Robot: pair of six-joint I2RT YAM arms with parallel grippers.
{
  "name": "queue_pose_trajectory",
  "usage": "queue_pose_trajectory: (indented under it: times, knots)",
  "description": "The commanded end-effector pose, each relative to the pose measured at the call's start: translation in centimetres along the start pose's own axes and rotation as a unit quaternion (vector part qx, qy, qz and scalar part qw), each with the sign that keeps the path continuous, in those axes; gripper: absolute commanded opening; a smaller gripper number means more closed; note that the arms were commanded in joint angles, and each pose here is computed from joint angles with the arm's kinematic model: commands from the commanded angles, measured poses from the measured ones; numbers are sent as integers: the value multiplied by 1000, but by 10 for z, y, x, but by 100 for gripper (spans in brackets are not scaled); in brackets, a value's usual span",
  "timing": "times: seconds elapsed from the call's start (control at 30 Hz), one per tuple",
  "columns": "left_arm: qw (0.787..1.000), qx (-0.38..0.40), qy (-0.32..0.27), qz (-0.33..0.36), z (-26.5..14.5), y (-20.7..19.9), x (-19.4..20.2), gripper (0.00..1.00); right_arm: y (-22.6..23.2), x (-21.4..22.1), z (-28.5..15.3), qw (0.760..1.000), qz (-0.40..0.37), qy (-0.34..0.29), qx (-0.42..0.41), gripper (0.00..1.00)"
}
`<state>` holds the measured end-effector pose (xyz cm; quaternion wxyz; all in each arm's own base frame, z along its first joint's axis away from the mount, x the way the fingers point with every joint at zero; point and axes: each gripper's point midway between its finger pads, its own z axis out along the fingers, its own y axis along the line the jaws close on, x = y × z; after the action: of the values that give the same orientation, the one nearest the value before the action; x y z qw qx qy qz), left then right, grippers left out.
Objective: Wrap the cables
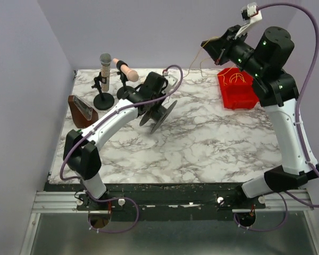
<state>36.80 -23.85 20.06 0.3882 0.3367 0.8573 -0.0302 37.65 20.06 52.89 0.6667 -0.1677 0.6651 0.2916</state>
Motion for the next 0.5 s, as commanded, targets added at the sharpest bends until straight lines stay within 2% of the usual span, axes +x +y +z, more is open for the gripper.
queue_pose_trajectory:
  times: [0.0,0.3,0.47]
  knots:
    - [982,-69,-107,-137,11,39,-79,0,64,20,-14,996,31,30,-82,1]
    - [954,-107,-155,-234,39,100,-138,0,161,48,-44,973,67,59,-214,1]
    - [922,-110,-227,-296,5,160,-183,0,199,110,-51,949,113,117,-269,1]
